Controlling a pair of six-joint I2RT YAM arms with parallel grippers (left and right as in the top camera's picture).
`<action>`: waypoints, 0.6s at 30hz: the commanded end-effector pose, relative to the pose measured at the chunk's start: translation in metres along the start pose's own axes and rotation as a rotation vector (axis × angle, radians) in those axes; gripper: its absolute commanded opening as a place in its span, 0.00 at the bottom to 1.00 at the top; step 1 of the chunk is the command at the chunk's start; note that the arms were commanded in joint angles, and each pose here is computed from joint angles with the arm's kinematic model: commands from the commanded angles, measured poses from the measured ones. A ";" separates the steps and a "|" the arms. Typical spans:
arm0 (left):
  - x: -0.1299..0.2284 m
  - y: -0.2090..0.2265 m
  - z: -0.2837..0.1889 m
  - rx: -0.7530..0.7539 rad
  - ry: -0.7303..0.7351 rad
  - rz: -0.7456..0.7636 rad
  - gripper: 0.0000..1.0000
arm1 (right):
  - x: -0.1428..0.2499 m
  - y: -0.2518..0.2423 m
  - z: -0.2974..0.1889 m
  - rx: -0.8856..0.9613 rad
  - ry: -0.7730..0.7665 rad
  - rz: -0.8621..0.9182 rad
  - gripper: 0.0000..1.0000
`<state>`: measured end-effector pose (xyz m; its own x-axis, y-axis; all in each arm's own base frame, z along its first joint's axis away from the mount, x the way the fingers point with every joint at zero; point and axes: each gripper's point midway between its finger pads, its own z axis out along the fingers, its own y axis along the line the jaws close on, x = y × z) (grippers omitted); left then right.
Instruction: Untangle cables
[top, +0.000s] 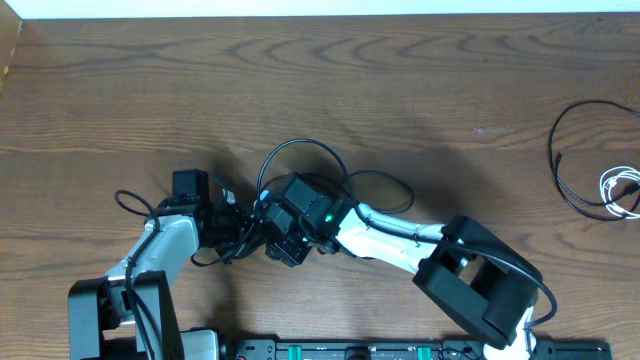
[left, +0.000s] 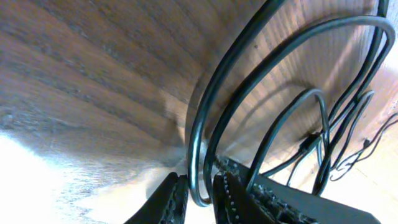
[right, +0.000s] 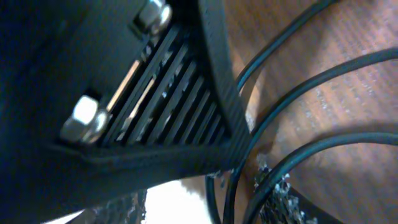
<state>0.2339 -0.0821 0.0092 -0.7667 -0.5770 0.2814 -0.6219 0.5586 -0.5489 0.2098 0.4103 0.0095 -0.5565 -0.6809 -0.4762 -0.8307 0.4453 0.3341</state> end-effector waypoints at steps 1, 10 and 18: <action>0.006 -0.012 0.000 0.056 0.041 -0.006 0.21 | 0.019 0.007 0.015 0.033 0.059 -0.087 0.53; 0.013 -0.021 -0.001 0.112 0.086 -0.005 0.21 | 0.023 0.004 0.015 0.046 0.075 -0.082 0.39; 0.018 -0.036 -0.004 0.189 0.122 0.008 0.20 | 0.021 0.004 0.014 0.047 0.070 -0.062 0.15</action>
<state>0.2317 -0.0926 0.0128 -0.7609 -0.5545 0.3369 -0.6295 0.5049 -0.5906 0.2171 0.4052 0.0054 -0.5468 -0.6899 -0.4743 -0.8361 0.4801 0.2654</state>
